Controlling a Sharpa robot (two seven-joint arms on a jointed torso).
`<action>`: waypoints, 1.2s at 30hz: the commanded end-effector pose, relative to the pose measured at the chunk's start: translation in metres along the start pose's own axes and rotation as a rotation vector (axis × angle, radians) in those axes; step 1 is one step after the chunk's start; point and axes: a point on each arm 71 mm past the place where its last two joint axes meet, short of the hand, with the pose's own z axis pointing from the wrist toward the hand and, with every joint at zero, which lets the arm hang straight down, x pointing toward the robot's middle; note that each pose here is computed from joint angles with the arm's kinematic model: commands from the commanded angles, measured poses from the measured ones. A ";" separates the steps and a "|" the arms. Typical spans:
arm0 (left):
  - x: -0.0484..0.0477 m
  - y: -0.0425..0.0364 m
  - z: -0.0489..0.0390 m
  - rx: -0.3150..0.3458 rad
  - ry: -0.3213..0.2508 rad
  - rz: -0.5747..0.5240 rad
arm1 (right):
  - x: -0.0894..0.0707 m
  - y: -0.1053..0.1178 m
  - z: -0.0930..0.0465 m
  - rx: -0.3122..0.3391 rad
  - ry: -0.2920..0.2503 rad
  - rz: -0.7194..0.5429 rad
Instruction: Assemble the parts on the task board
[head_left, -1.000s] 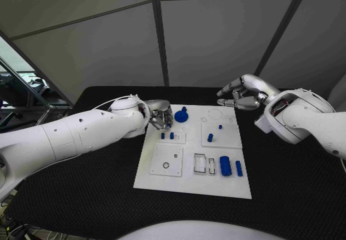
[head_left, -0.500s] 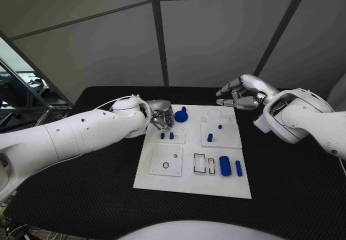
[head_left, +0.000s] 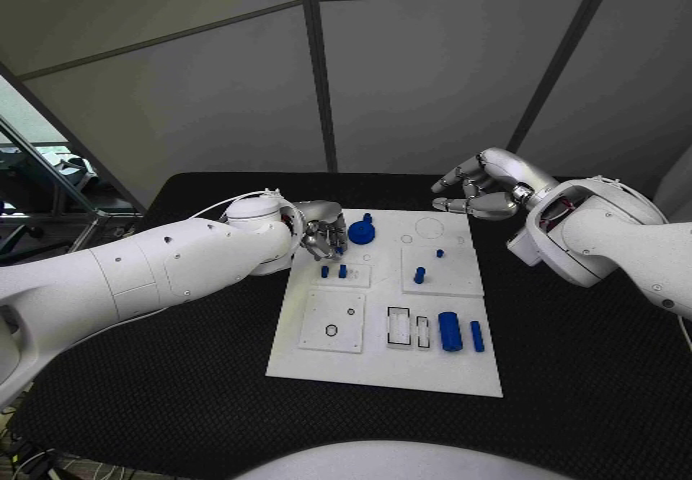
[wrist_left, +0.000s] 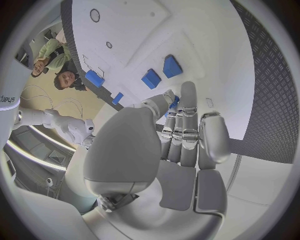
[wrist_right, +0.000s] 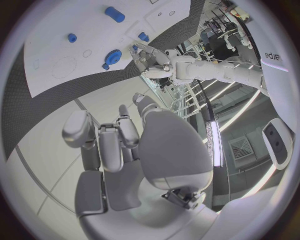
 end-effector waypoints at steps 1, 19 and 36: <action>0.0021 0.0014 0.0000 -0.019 0.033 0.003 | -0.001 0.001 0.000 -0.007 0.003 -0.003; -0.0006 0.0085 -0.0029 -0.045 0.007 -0.001 | -0.002 -0.003 -0.001 0.018 0.006 -0.017; -0.0412 0.0523 -0.0367 0.010 -0.235 -0.326 | 0.009 -0.026 -0.004 0.074 0.117 -0.403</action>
